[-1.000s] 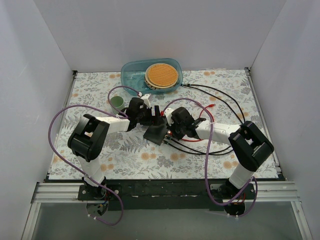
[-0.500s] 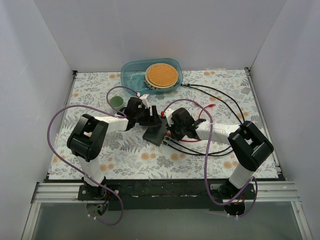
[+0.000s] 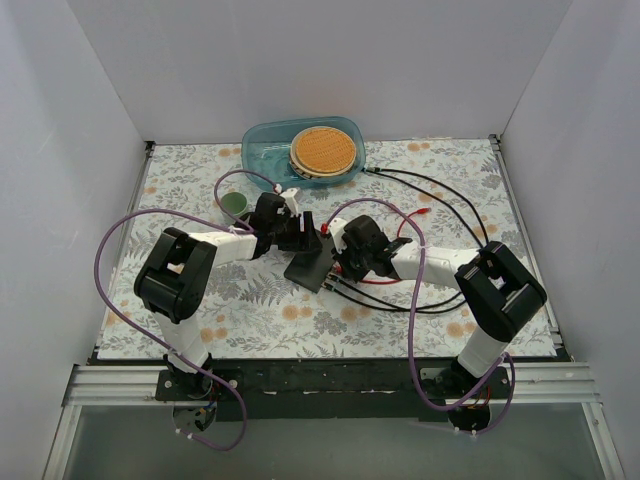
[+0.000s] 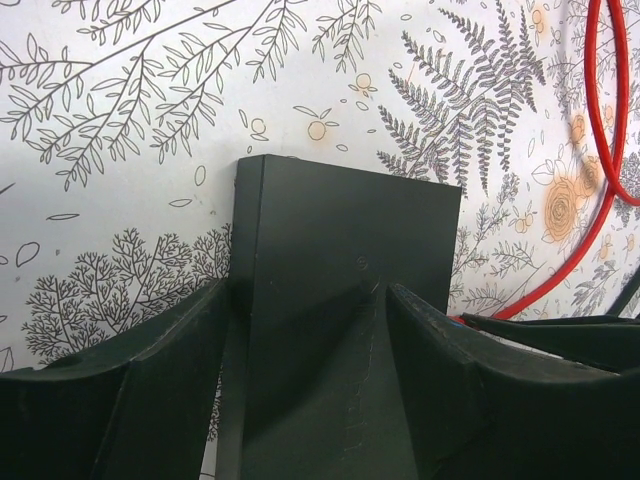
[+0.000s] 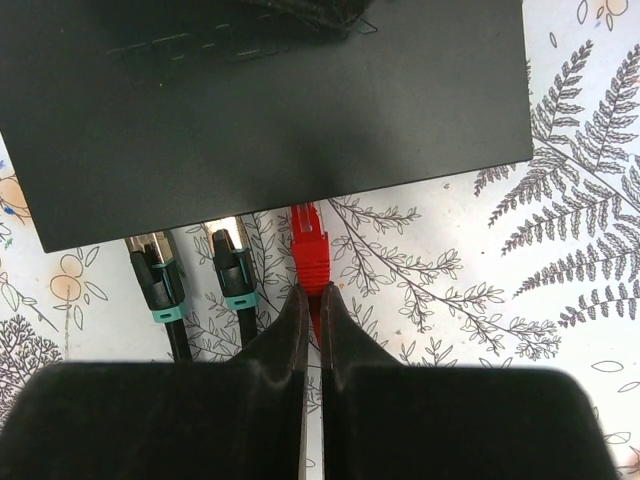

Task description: Insert the plug into the switch port

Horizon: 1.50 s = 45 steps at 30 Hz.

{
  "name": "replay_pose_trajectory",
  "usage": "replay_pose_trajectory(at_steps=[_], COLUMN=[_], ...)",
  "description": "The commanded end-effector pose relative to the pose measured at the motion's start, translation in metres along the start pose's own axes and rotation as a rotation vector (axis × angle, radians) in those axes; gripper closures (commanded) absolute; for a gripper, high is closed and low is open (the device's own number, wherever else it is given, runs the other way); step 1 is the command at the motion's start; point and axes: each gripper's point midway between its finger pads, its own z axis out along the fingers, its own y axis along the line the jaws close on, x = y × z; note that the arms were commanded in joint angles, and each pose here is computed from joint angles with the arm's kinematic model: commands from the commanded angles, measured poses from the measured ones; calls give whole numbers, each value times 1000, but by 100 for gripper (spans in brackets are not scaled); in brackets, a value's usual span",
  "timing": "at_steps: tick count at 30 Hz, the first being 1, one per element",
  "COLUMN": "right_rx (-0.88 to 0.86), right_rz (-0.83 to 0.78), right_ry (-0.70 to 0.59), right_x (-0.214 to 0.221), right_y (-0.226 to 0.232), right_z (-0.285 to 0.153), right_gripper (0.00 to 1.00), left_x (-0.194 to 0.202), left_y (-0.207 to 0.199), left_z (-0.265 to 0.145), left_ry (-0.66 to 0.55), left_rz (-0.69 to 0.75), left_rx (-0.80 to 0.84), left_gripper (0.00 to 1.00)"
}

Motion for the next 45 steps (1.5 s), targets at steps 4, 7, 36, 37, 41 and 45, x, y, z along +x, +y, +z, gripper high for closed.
replay_pose_trajectory(at_steps=[4, 7, 36, 37, 41, 45], right_rx=[-67, -63, 36, 50, 117, 156], right_rz=[-89, -89, 29, 67, 140, 166], right_ry=[-370, -383, -425, -421, -399, -426], right_x=[-112, -119, -156, -157, -149, -150], right_y=[13, 12, -12, -14, -26, -32], right_z=[-3, -3, -11, -10, -7, -13], right_gripper=[99, 99, 99, 99, 99, 99], left_x=[50, 55, 79, 79, 79, 79], left_y=[-89, -94, -96, -97, -100, -102], left_z=[-14, -15, -15, -16, -21, -22], left_ry=[233, 250, 312, 308, 297, 283], left_rz=[-6, -22, -115, -122, -191, -225], left_rx=[295, 308, 266, 263, 238, 230], left_gripper=[41, 41, 51, 52, 55, 55])
